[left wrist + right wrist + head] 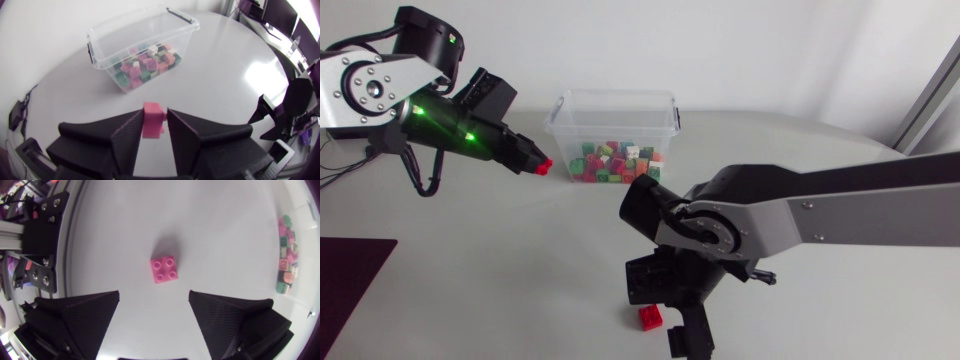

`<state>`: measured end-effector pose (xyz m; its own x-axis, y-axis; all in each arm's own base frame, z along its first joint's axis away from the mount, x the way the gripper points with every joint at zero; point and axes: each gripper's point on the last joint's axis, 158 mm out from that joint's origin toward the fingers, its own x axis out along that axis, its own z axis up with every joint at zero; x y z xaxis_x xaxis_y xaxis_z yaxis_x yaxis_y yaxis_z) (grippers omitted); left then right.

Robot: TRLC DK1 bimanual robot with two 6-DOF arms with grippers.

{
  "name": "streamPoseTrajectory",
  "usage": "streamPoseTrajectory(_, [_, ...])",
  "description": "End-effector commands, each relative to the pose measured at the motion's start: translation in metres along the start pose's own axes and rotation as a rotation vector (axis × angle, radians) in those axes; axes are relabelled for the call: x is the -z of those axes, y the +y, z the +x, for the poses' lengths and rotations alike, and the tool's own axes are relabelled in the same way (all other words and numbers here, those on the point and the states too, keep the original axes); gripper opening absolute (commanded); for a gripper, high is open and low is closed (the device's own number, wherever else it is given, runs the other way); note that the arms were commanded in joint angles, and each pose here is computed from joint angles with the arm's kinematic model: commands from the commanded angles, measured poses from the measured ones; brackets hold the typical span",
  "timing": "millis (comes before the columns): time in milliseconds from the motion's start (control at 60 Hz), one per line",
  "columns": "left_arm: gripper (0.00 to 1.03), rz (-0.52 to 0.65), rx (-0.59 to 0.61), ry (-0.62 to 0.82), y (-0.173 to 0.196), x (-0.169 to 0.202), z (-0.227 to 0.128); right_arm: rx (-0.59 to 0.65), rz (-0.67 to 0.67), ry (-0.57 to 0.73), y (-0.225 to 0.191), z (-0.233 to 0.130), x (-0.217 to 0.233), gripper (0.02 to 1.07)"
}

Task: Place the duplo bricks in the container

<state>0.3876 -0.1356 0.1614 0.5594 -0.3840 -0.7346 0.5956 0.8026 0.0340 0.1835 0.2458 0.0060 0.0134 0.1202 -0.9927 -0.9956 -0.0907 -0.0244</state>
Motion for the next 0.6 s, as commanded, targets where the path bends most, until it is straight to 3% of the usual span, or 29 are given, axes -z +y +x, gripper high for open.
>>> streamPoseTrajectory(0, [0.34, 0.026, 0.018, -0.015, -0.005, -0.015, 0.001, -0.035, -0.075, 0.032, 0.005, 0.013, 0.004, 1.02])
streamPoseTrajectory(367, [0.34, 0.04, 0.033, -0.008, -0.007, -0.03, 0.011, -0.047, -0.121, 0.054, -0.01, 0.03, -0.013, 0.96])
streamPoseTrajectory(517, [0.35, 0.047, 0.04, 0.04, -0.011, -0.019, 0.019, -0.065, -0.154, 0.078, -0.01, 0.036, -0.012, 0.93])
streamPoseTrajectory(583, [0.37, 0.068, 0.051, 0.088, -0.014, -0.007, 0.025, -0.074, -0.165, 0.085, -0.009, 0.038, -0.011, 0.85])
